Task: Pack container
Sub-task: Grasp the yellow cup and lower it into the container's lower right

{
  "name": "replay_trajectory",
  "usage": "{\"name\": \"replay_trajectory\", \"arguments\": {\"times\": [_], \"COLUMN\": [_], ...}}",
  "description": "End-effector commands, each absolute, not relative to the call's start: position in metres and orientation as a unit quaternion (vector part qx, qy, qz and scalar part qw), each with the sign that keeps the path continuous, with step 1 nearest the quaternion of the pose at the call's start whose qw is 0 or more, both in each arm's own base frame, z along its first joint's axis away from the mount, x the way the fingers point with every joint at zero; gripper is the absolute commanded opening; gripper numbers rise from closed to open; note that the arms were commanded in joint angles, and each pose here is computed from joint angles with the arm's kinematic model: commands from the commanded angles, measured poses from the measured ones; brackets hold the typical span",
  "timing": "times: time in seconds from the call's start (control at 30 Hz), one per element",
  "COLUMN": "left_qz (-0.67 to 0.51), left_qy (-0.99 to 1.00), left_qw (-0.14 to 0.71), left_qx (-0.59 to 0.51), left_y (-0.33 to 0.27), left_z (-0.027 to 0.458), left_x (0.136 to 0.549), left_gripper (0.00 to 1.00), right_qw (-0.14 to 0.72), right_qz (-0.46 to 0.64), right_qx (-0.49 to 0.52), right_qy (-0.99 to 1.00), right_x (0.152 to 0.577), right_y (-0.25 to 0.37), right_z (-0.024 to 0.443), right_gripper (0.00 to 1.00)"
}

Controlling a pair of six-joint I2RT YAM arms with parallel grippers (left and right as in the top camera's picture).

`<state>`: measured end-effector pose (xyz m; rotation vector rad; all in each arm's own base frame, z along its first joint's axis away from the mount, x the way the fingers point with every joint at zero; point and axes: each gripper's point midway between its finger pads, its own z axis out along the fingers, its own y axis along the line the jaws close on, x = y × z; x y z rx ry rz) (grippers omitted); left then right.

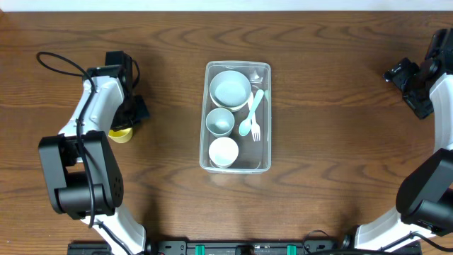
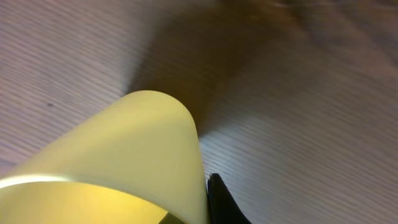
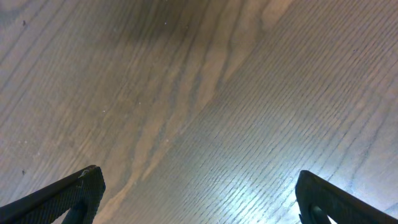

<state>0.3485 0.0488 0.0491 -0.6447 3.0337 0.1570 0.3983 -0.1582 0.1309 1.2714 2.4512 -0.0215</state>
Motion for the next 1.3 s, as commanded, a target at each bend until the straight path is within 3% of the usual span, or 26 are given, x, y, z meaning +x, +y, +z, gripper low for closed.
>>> {"name": "replay_trajectory", "arguments": {"times": [0.0, 0.13, 0.33, 0.5, 0.83, 1.27], "left_qz": [-0.022, -0.091, -0.176, -0.201, -0.213, -0.148], "left_qy": [0.975, 0.977, 0.951, 0.915, 0.898, 0.896], "left_qw": [0.085, 0.142, 0.247, 0.286, 0.194, 0.093], "left_qx": [-0.203, -0.129, 0.063, 0.201, 0.332, 0.408], "left_y": [0.026, -0.013, -0.098, -0.162, -0.25, -0.296], "left_z": [0.102, 0.154, 0.243, 0.275, 0.221, 0.141], "left_x": [0.37, 0.367, 0.329, 0.289, 0.254, 0.223], "left_gripper": [0.06, 0.06, 0.06, 0.06, 0.06, 0.06], "right_qw": [0.193, 0.193, 0.193, 0.193, 0.193, 0.193], "right_qz": [-0.014, -0.014, -0.014, -0.014, -0.014, -0.014], "right_qx": [0.46, 0.459, 0.46, 0.459, 0.46, 0.459], "right_qy": [0.867, 0.867, 0.867, 0.867, 0.867, 0.867], "right_x": [0.399, 0.399, 0.399, 0.399, 0.399, 0.399], "right_y": [-0.163, -0.163, -0.163, -0.163, -0.163, -0.163], "right_z": [0.133, 0.133, 0.133, 0.133, 0.133, 0.133], "right_gripper": [0.99, 0.99, 0.99, 0.99, 0.99, 0.99]}}
